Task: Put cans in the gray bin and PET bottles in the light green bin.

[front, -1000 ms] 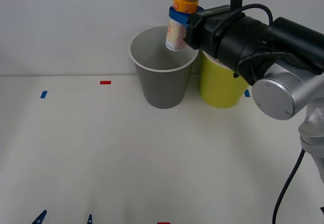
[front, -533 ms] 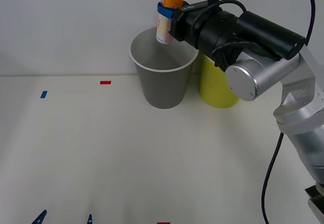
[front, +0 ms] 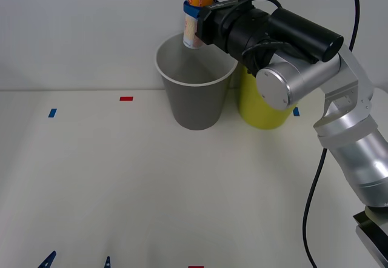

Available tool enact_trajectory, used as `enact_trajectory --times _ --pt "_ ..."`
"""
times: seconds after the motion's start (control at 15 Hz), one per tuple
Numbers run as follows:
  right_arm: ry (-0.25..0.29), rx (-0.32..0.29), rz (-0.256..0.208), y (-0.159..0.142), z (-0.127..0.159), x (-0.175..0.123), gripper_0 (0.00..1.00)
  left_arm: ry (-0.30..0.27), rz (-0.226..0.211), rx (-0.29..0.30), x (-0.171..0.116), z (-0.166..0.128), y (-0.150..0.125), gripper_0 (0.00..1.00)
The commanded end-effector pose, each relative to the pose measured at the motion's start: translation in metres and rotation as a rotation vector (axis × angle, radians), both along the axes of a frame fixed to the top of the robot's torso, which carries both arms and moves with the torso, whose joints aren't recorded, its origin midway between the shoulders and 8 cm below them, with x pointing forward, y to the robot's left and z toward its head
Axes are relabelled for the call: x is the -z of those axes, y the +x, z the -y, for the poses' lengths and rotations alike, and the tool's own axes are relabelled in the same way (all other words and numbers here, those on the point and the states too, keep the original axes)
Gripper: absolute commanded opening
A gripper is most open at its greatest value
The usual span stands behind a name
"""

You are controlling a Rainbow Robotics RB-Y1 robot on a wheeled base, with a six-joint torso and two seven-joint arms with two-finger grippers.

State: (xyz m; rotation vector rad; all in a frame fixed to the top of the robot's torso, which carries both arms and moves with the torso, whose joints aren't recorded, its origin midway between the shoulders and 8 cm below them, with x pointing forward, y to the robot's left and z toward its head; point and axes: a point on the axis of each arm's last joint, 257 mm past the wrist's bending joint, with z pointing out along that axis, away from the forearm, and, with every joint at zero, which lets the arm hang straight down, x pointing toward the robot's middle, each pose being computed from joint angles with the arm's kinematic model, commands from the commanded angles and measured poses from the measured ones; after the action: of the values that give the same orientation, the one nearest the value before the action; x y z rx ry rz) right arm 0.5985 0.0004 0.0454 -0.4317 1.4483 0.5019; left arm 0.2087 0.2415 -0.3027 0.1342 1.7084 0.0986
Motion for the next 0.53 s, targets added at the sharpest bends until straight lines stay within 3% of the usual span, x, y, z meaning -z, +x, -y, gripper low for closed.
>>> enact_trajectory --times 0.07,0.53 --pt "-0.013 0.008 0.018 0.001 0.0 -0.001 0.98 0.0 0.0 0.0 0.0 0.0 0.0 1.0" --pt "-0.026 -0.007 0.049 -0.007 -0.01 -0.009 1.0 0.0 0.0 0.0 0.0 0.0 0.0 1.0"
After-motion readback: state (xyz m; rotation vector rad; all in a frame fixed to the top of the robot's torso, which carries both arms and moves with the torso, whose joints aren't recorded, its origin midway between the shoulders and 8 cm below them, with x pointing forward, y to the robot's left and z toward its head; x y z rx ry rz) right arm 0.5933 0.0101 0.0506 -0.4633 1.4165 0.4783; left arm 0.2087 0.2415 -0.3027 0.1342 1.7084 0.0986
